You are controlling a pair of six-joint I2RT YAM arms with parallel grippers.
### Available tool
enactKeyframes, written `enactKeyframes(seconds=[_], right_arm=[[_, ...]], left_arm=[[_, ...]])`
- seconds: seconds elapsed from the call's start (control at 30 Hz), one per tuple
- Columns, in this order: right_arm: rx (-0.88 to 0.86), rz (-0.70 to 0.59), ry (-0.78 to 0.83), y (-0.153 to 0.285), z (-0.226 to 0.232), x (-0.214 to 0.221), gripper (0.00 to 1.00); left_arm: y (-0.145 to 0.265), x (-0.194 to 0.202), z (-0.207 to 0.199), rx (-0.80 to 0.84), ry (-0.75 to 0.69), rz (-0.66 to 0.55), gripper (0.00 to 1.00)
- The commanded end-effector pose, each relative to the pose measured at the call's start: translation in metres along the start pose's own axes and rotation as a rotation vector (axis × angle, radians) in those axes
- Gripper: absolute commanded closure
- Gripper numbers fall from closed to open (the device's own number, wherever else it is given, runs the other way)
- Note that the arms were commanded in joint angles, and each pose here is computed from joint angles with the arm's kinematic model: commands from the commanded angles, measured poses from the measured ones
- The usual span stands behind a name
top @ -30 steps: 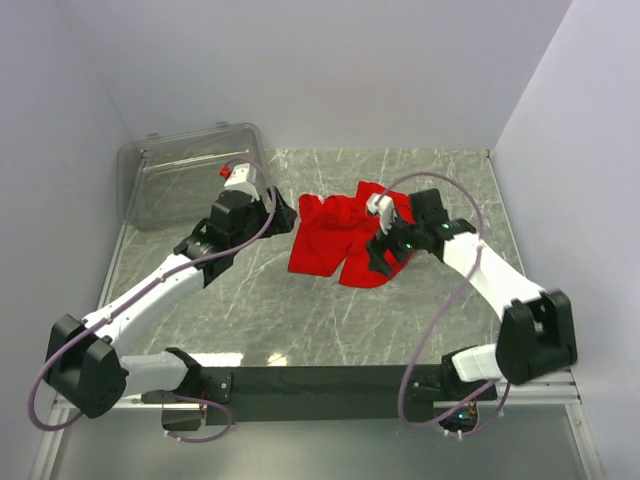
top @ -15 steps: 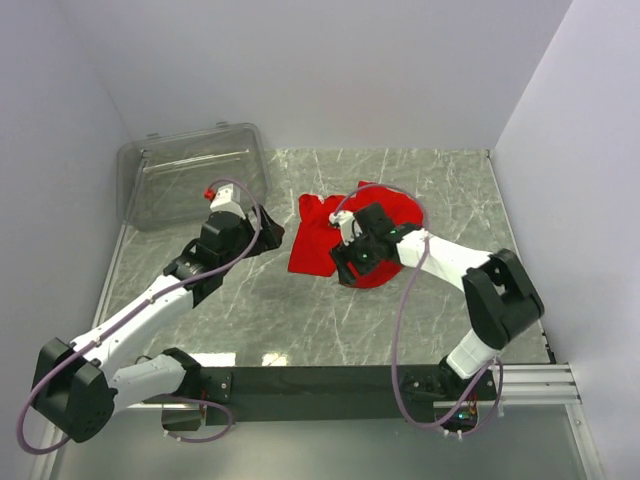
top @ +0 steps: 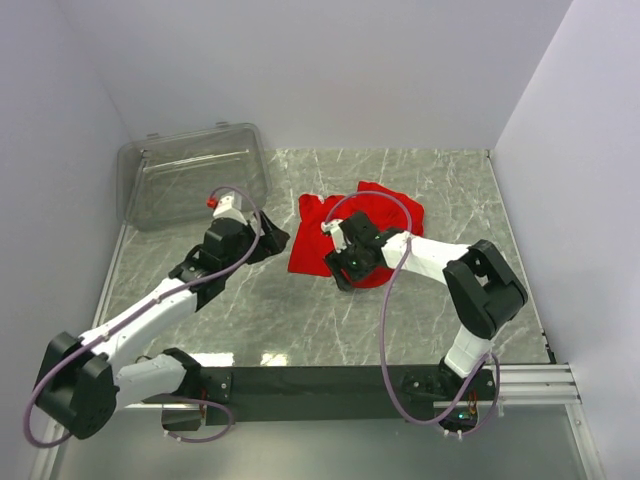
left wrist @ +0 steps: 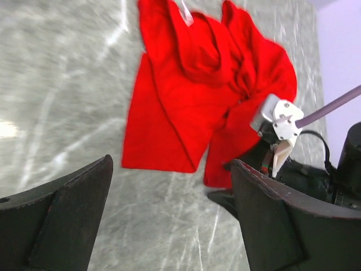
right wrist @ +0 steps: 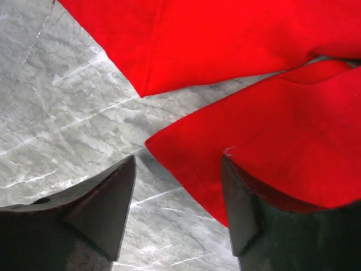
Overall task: Fold and stack the t-shirts
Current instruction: Move the tshirt to the center of the board
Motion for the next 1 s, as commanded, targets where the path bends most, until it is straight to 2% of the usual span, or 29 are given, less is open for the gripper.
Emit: enactKeyframes(seconds=[0.0,0.07,0.17,0.2,0.27,0.3,0.33,0.5,0.73,0.87,0.97], right_arm=[[0.029,-0.033,0.02,-0.002,-0.002,-0.016,0.33],[0.035,-0.023,0.023,-0.004,-0.002,-0.013,0.35],[0.042,-0.013,0.025,-0.006,-0.003,-0.013,0.48],[0.045,-0.012,0.025,-0.006,-0.005,-0.014,0.59],[0.051,-0.02,0.026,-0.005,-0.006,-0.017,0.76],[0.05,-0.022,0.026,-0.004,-0.006,-0.018,0.92],[0.055,-0.034,0.028,-0.001,-0.007,-0.021,0.99],[0.053,-0.116,0.025,0.03,-0.019,-0.036,1.0],[0.025,-0.325,0.036,0.13,-0.072,-0.049,1.0],[0.18,-0.4,0.001,0.177,-0.12,-0.046,1.0],[0.366,-0.442,-0.101,0.208,-0.16,-0.039,1.0]], left_arm=[[-0.012,0.015,-0.015,0.097,0.031,0.081,0.1],[-0.02,0.027,-0.017,0.113,0.031,0.149,0.12],[-0.032,0.04,-0.016,0.109,0.036,0.216,0.16],[-0.034,0.04,-0.017,0.11,0.038,0.221,0.16],[-0.04,0.042,-0.02,0.12,0.039,0.229,0.16],[-0.042,0.043,-0.021,0.128,0.038,0.237,0.16],[-0.045,0.041,-0.024,0.132,0.04,0.232,0.16],[-0.067,0.049,-0.023,0.1,0.05,0.274,0.19],[-0.103,0.048,-0.033,0.093,0.045,0.311,0.27],[-0.125,0.041,-0.031,0.068,0.002,0.305,0.29],[-0.14,0.032,-0.039,0.075,-0.043,0.307,0.3]])
Point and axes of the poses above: each gripper's point midway between its finger pads, its own y axis back along the fingers, its own z axis along the line the jaws close on, x = y × z, the point moved 2 cm from there along y, back along the fingers, and after that the axes turned 12 degrees about y, right-handed, at the moved point
